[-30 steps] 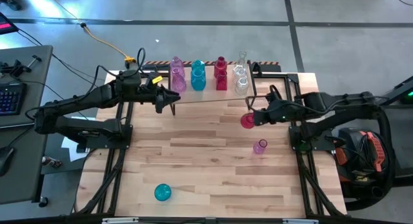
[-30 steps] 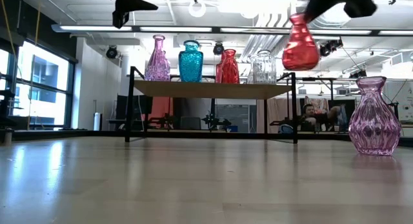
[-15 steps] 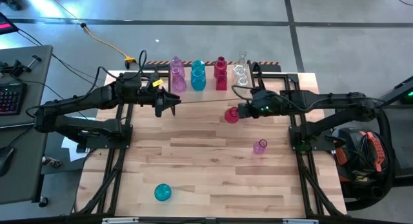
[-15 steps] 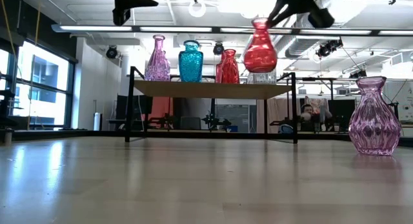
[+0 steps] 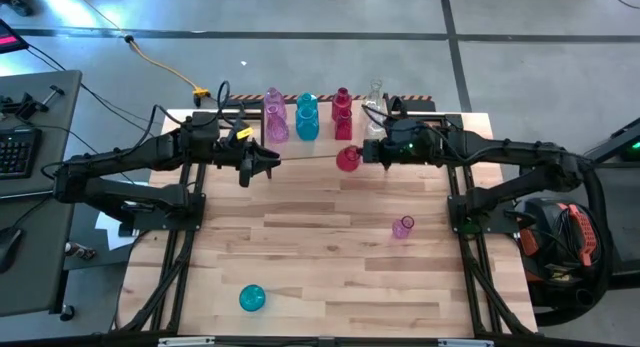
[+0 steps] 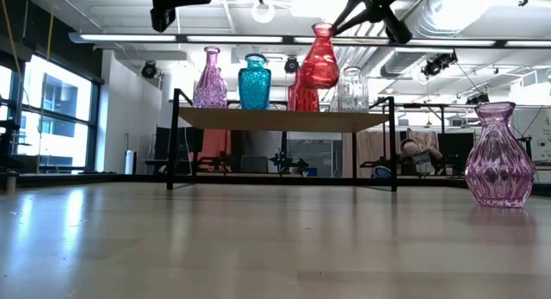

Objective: Sort vases onto shelf
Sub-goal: Put the red vase on the shelf aligned with the other red vases

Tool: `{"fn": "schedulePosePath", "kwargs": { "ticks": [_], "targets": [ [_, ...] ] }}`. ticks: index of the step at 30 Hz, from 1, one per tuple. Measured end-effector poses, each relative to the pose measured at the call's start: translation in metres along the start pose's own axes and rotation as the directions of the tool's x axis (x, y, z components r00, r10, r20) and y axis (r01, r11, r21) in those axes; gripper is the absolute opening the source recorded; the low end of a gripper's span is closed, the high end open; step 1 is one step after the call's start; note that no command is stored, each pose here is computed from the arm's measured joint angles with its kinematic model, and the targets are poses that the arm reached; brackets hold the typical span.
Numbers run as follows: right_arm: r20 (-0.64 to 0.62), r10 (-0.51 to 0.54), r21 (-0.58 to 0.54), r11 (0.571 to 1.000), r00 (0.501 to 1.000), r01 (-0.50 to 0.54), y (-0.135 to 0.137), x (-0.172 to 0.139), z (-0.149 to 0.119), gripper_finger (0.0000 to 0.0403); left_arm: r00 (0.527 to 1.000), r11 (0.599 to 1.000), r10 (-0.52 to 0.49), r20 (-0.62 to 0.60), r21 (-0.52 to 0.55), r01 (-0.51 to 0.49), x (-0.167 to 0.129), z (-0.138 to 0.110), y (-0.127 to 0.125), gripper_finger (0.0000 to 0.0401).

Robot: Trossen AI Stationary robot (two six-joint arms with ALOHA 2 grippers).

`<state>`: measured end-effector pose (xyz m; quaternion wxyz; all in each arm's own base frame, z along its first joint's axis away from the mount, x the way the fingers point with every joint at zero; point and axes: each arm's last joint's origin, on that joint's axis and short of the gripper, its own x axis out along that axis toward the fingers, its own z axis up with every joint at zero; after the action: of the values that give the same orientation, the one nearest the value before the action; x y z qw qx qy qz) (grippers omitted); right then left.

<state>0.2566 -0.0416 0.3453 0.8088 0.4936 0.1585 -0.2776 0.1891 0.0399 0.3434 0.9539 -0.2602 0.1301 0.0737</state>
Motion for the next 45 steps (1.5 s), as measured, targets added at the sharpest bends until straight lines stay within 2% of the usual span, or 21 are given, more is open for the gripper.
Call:
{"fn": "schedulePosePath", "kwargs": {
  "ticks": [8,13,16,20,25,34,38,45],
  "targets": [
    [0.012,0.049,0.011,0.999,0.999,-0.049,0.001,0.004,0.010,0.0000,0.999,1.000,0.006,-0.035,-0.001,-0.006,0.000,-0.004,0.000,0.0131],
    [-0.009,0.054,-0.047,0.997,0.998,-0.055,0.013,0.001,0.019,0.0000,0.999,1.000,0.013,-0.047,-0.002,-0.013,0.000,-0.005,0.000,0.0131],
    [-0.025,0.020,-0.102,0.995,1.000,-0.022,0.026,-0.004,0.030,0.0000,0.999,1.000,0.012,-0.047,0.000,-0.012,0.000,-0.005,0.000,0.0131],
    [-0.060,-0.081,-0.163,0.984,0.995,0.070,0.037,-0.004,0.042,0.0000,0.999,1.000,0.013,-0.048,0.000,-0.013,0.000,-0.005,0.000,0.0131],
    [-0.072,-0.092,-0.226,0.971,0.993,0.074,0.045,0.003,0.053,0.0000,0.999,1.000,0.013,-0.049,0.000,-0.013,0.000,-0.005,0.000,0.0131],
    [-0.133,-0.127,-0.200,0.975,0.983,0.099,0.020,0.032,0.049,0.0000,0.999,0.999,0.015,-0.051,0.032,-0.013,0.000,-0.005,0.000,0.0131],
    [-0.121,-0.095,-0.184,0.980,0.988,0.072,0.013,0.040,0.051,0.0000,0.998,0.999,0.019,-0.060,0.031,-0.017,0.000,-0.006,0.001,0.0131],
    [-0.103,-0.104,-0.165,0.982,0.989,0.086,0.003,0.044,0.059,0.0000,0.995,0.999,0.037,-0.095,0.027,-0.035,0.000,-0.010,0.003,0.0131]
  ]
}}
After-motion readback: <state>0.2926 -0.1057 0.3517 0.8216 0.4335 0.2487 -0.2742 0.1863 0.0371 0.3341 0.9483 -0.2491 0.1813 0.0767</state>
